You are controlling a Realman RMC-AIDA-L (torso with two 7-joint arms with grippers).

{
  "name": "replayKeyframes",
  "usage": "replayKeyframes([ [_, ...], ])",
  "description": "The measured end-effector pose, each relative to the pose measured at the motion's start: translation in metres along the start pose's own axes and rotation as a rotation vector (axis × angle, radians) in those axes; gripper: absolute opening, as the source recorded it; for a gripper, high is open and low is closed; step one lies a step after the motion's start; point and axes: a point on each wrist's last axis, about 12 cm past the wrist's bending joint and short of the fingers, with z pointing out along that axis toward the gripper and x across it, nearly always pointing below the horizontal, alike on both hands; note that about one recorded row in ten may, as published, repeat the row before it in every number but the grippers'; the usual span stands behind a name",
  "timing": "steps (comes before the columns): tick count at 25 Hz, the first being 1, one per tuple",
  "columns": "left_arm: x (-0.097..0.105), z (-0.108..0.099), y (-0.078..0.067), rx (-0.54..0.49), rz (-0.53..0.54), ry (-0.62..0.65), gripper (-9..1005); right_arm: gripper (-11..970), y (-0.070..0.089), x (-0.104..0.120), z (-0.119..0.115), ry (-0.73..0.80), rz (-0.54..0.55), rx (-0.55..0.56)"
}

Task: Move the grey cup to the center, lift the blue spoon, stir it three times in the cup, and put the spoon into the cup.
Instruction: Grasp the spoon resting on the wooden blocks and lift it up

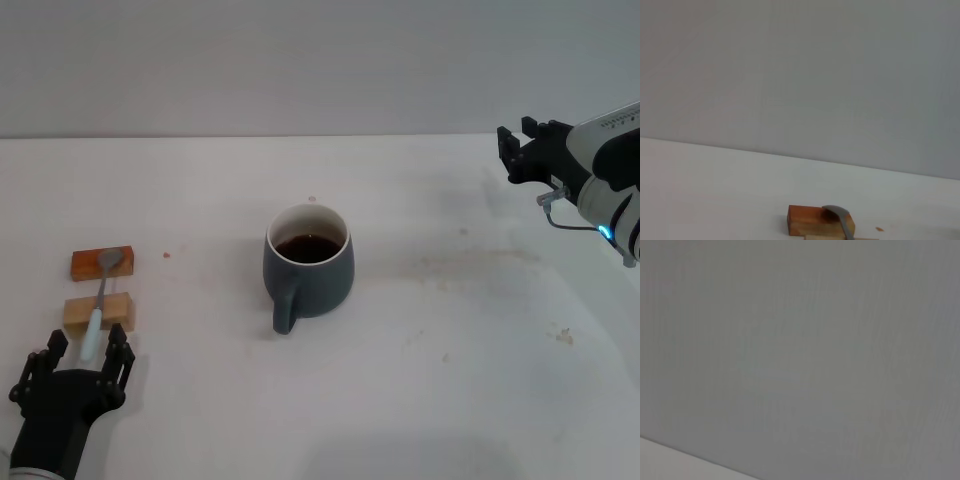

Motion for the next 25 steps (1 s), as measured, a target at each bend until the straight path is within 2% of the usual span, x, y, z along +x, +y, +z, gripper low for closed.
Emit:
replayKeyframes([
  [20, 0.0033, -0.0065, -0.0052, 0.014, -0.01, 0.011, 673, 302, -0.0005, -0.0019, 0.0011, -0.002, -0.018, -0.001],
  [25, 0.0037, -0.0071, -0.0055, 0.015, -0.01, 0.013, 601, 302, -0.0005, -0.0005, 0.0006, 0.005, -0.025, 0.001],
])
